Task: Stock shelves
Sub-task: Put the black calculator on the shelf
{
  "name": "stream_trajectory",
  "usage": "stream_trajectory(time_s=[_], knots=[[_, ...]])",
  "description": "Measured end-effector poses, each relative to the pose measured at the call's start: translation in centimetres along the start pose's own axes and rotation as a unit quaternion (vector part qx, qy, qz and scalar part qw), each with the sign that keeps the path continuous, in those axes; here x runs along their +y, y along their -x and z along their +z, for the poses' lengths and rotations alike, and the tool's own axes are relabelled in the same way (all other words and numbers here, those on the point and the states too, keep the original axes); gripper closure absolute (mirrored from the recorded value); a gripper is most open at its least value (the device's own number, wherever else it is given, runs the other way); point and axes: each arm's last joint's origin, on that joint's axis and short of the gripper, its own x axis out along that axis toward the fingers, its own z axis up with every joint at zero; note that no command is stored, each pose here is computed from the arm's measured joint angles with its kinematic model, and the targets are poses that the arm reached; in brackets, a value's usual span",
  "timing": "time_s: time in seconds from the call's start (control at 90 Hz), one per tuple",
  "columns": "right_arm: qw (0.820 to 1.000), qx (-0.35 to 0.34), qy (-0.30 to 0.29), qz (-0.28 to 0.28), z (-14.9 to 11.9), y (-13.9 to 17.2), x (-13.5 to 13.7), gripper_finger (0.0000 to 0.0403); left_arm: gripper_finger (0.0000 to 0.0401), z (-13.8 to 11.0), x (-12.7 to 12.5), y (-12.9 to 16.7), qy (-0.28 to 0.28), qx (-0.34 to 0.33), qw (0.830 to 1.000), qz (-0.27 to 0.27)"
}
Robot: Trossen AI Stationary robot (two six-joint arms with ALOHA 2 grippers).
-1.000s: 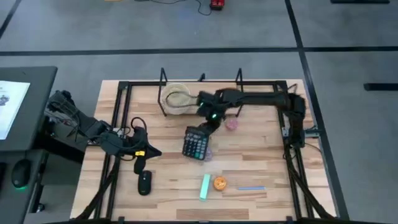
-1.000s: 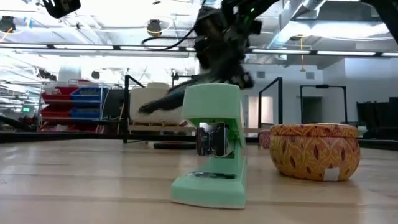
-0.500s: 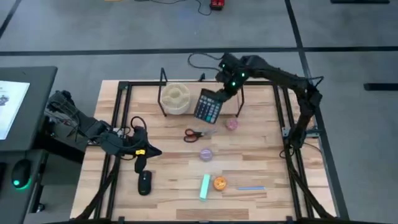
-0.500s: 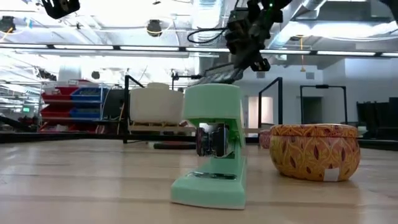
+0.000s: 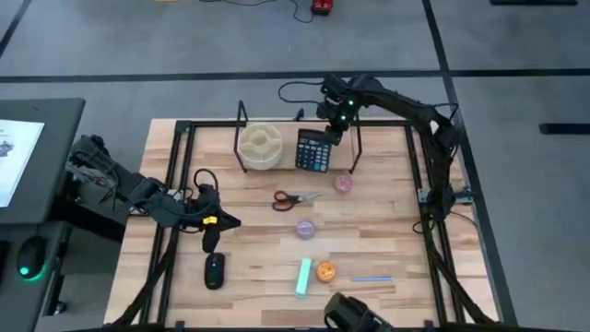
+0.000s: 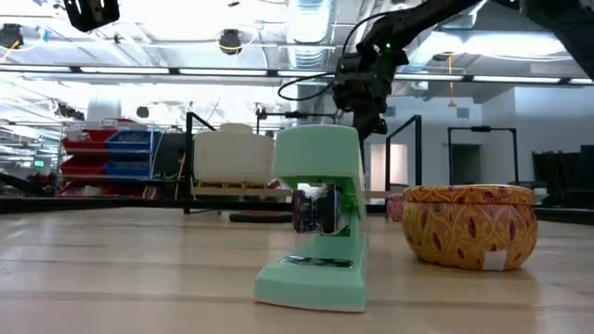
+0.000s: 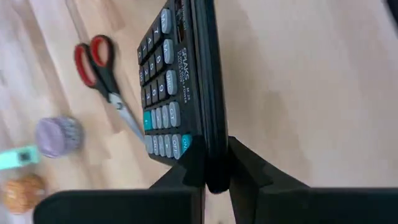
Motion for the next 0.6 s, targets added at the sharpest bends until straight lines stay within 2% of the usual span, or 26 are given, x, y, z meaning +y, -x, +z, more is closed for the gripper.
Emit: stream_trajectory(time_s=[0.278, 0.6], knots=[[0.999, 0.01, 0.033, -0.012, -0.1, -0.3, -3.0, 0.0379, 0.0401, 0.1, 0.1, -0.1, 0.023, -0.01, 1.0, 0.01], [0.995, 0.037, 0.076, -0.048, -0.5, 0.0, -3.5, 0.0369, 0.0401, 0.5, 0.5, -0.3, 0.039, -0.021, 0.999, 0.023]])
